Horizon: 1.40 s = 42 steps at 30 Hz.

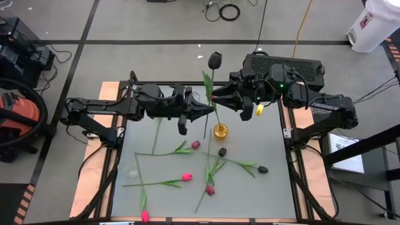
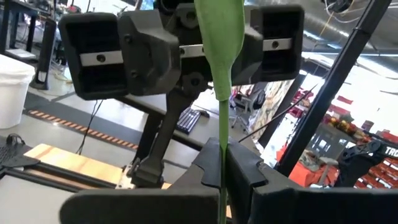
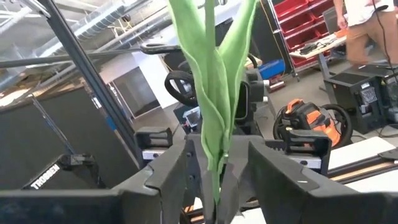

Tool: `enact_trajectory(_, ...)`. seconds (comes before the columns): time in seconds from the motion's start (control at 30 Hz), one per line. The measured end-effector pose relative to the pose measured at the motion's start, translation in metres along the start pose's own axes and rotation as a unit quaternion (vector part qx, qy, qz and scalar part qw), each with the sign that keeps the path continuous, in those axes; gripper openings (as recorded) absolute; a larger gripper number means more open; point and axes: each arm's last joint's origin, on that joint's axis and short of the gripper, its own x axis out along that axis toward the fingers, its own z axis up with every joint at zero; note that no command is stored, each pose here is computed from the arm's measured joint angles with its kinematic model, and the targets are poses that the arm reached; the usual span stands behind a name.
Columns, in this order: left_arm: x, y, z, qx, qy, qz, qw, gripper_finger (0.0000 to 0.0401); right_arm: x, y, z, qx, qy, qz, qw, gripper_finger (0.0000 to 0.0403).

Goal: Sort flowers into vase by color
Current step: Put the top black tulip into the top transparent vase

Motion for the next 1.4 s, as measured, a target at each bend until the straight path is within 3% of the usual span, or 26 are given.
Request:
enact_trajectory(0.97,0.0,0.0,-0.001,0.003,0.003,0.001,1.0,0.0004,0.01,-0.005,-0.005,0.028,0.0,-0.012,1.0,0.0161)
enact_trajectory(1.4,0.0,0.0,-0.001,0.0,0.005,0.002,1.0,0.0004,0.014,-0.003,0.0,0.019,-0.035,0.009,0.999,0.0083)
